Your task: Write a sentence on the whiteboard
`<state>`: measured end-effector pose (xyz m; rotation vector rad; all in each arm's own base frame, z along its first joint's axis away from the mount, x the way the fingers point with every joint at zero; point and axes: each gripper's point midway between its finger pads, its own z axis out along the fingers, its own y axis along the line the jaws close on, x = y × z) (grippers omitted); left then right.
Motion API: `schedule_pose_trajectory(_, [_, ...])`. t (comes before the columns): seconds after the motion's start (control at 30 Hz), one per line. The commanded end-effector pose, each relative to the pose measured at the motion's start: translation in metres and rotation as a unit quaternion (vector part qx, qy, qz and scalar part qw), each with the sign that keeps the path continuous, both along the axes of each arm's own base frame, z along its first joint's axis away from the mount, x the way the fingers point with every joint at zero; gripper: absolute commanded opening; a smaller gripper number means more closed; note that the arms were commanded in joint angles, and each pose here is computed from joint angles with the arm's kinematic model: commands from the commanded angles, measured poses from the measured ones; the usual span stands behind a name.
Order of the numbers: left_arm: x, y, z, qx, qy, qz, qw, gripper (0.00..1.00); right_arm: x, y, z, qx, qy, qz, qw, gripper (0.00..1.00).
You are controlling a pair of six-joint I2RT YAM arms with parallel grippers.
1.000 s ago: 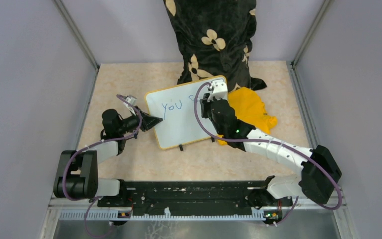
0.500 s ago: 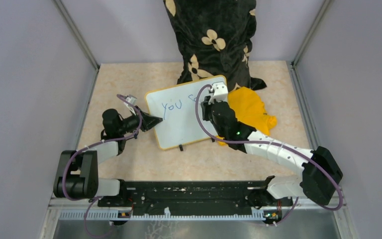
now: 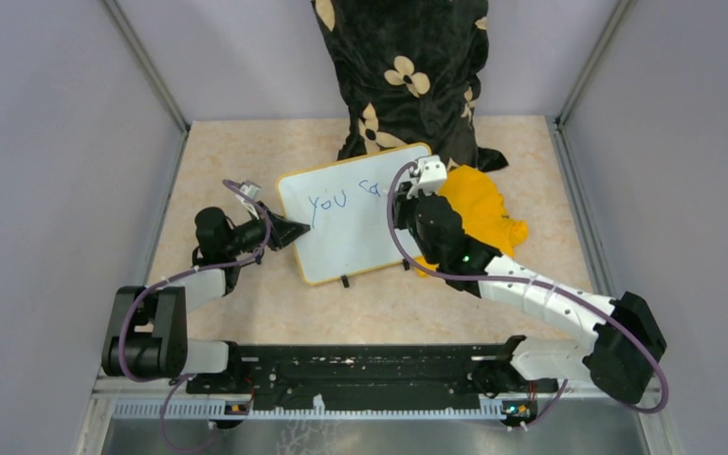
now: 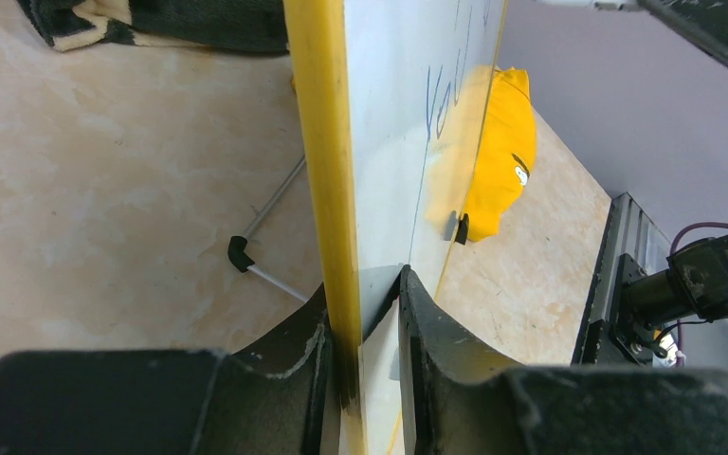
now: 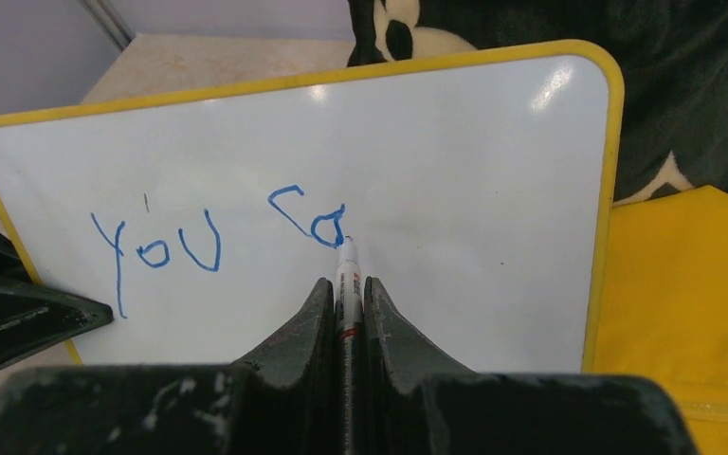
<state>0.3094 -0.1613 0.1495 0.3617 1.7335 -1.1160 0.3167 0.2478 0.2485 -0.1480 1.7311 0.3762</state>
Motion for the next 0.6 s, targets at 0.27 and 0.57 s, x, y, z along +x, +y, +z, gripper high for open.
schedule_pose_trajectory(0.27, [0.012, 0.009, -0.010, 0.028, -0.014, 0.031, 0.999, 0.00, 0.014, 0.003, 0.046, 0.046, -0.049, -0.008, 0.998, 0.00])
schedule_pose_trajectory(0.57, [0.012, 0.009, -0.010, 0.028, -0.015, 0.030, 0.999, 0.00, 0.022, 0.006, 0.041, 0.049, -0.044, -0.010, 0.998, 0.00])
